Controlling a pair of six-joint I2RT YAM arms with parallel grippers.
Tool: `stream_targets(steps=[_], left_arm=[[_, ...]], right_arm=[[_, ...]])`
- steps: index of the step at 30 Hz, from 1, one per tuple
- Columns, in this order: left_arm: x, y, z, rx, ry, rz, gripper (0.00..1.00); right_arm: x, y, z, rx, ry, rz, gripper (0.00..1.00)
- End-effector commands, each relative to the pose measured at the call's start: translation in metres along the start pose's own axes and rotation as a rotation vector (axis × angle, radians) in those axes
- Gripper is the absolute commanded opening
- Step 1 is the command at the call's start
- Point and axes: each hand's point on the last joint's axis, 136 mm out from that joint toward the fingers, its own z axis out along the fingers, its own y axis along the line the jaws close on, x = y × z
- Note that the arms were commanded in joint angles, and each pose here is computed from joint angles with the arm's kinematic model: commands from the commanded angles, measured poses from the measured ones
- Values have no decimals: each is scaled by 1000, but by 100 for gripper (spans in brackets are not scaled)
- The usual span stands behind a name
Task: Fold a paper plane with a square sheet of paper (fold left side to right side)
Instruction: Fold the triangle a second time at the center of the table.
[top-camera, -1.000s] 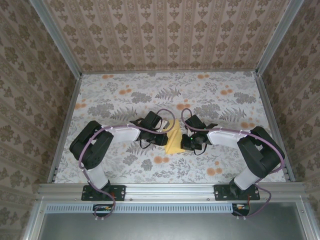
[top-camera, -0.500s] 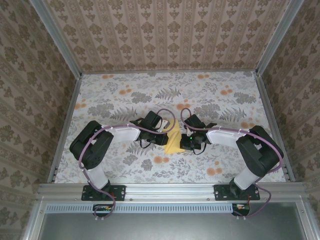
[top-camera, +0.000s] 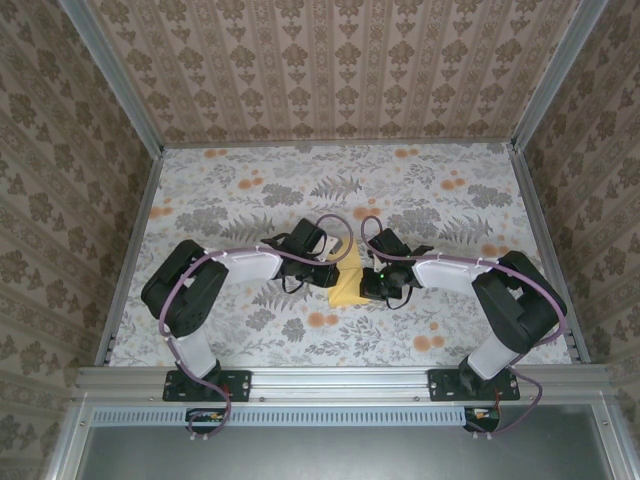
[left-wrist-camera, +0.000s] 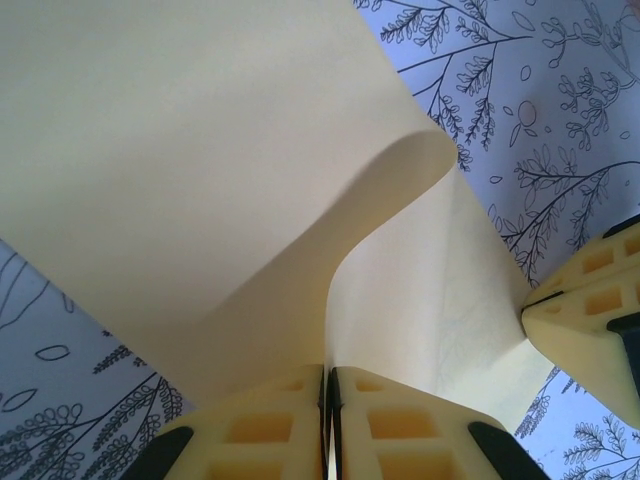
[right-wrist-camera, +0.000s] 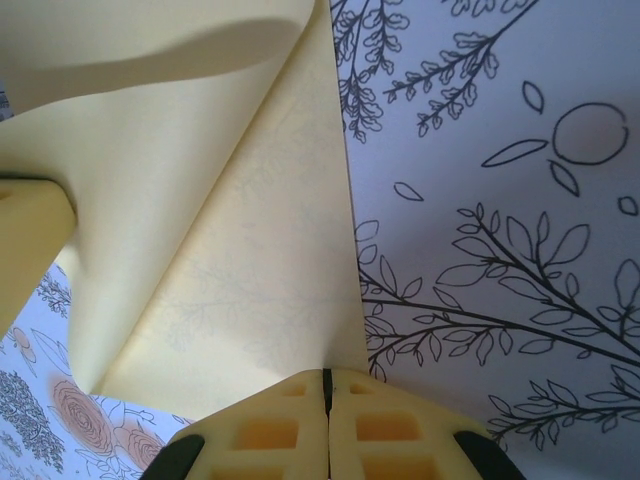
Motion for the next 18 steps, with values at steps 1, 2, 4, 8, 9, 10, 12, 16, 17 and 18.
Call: stream_targets(steps=[1,2,4,8,9,10,12,16,17,18], left_arm=[[-4,3,1,-2,5,14,12],[-4,3,1,-4,7,14,12],[-2,4,2,-9,13,14,12],[5,8,3,-19,27,8,12],[6,8,3,-19,29,5,12],[8,9,3,-21,32,2,12],[11,10,2,-26,35,-2,12],[12,11,2,-31,34,-1,12],[12,11,3,-31,36,-2,12],[12,12,4,-31,38,-1,12]], right_arm=[[20,-26,10,104,82,11,7],[20,-26,10,104,82,10,7],[21,-27,10,106,84,10,7],[20,-27,10,107,85,10,7],[20,-27,10,106,84,9,7],[21,-27,10,107,86,10,7],[20,-27,10,109,85,9,7],[20,-27,10,107,86,10,7],[20,-27,10,106,87,9,7],[21,-27,11,107,88,9,7]])
